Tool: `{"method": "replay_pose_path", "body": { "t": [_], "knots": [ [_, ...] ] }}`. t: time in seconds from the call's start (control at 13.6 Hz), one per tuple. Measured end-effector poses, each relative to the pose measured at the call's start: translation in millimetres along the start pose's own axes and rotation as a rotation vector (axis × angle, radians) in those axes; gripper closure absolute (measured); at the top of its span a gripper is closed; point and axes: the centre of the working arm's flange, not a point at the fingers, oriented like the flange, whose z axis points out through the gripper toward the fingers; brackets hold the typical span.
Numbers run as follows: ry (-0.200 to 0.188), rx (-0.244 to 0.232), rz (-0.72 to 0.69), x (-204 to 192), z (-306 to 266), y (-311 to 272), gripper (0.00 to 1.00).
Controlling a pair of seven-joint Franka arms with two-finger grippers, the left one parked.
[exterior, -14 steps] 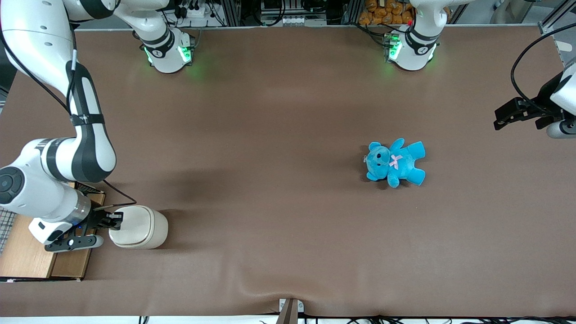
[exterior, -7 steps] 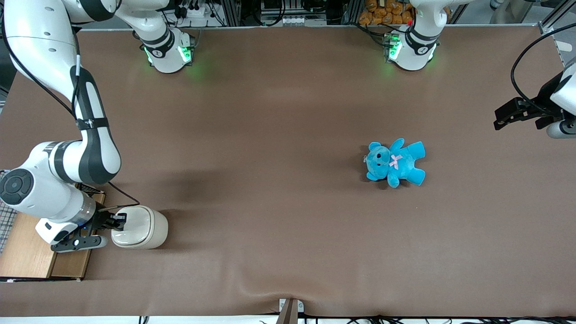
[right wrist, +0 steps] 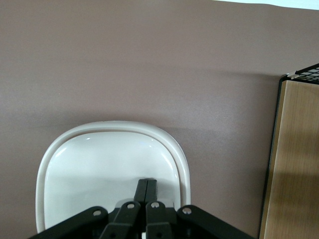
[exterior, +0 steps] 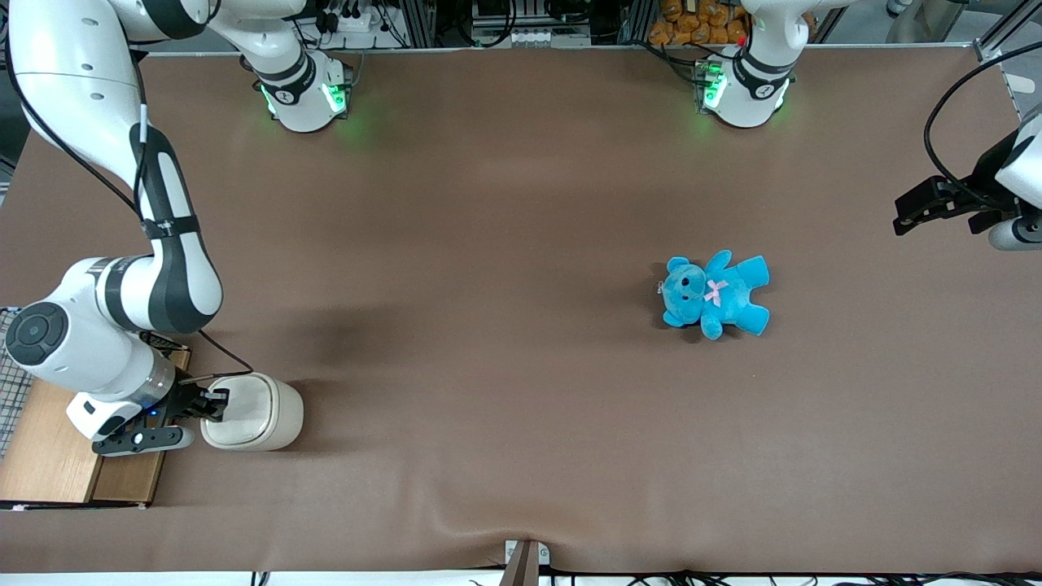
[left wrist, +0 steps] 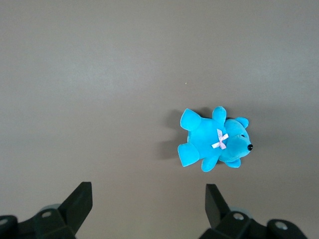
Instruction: Open trash can with right arm
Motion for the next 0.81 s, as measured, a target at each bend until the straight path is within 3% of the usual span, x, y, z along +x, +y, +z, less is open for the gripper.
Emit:
{"method": "replay_pose_path", "body": {
  "t": [0.37, 0.74, 0.81],
  "knots": [
    [-0.002, 0.003, -0.004, 0, -3, -3, 0.99],
    [-0.072, 0.021, -0.013, 9, -33, -9, 0.99],
    [-0.083, 0.024, -0.015, 11, -44, -10, 0.94]
  ]
}}
